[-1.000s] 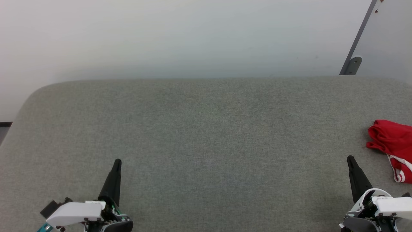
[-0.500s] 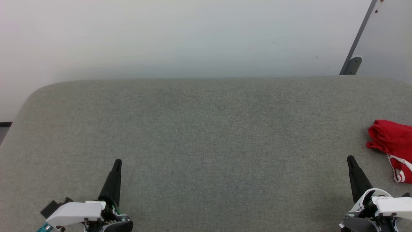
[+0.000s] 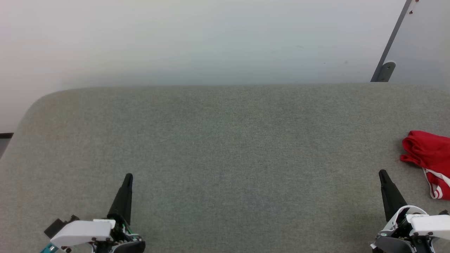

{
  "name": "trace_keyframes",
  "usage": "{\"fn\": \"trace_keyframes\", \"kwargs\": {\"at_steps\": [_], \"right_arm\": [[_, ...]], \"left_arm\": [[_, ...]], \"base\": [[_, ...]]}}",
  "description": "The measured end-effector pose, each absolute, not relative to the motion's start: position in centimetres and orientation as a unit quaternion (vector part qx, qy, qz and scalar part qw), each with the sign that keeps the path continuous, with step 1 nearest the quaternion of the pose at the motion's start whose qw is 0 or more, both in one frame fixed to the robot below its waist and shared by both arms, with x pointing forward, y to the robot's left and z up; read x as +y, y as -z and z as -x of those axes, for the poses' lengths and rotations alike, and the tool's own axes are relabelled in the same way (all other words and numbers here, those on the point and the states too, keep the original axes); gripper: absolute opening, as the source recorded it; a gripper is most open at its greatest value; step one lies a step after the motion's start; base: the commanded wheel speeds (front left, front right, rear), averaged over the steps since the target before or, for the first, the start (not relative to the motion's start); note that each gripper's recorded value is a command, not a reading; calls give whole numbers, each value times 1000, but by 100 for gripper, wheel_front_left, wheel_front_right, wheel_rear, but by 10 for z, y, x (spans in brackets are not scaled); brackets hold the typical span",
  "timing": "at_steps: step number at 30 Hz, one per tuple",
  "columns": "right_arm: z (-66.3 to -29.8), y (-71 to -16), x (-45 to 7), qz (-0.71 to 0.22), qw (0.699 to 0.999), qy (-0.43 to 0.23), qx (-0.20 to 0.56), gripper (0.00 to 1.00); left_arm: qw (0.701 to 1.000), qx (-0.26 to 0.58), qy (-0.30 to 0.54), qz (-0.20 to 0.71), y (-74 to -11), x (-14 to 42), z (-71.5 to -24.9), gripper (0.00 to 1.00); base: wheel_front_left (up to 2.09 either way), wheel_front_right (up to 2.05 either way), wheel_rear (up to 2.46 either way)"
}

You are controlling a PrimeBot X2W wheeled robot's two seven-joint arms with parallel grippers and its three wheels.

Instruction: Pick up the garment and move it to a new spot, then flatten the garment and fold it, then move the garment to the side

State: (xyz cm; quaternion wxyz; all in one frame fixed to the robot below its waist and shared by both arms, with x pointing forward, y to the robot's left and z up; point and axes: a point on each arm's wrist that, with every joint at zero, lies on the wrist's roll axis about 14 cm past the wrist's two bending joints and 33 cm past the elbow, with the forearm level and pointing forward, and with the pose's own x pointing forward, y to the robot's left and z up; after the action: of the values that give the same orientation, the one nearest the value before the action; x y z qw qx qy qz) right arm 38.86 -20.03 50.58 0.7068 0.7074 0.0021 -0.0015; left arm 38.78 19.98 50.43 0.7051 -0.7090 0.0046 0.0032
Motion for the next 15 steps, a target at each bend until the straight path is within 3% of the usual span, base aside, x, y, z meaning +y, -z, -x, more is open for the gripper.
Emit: {"fn": "trace_keyframes", "kwargs": {"at_steps": [15], "right_arm": [[-389,-506,-200,-707,707,2,2,0]], "left_arm": [[705,4,-4,709,-504,200,-388,0]], "base": [[0,0,0]]}}
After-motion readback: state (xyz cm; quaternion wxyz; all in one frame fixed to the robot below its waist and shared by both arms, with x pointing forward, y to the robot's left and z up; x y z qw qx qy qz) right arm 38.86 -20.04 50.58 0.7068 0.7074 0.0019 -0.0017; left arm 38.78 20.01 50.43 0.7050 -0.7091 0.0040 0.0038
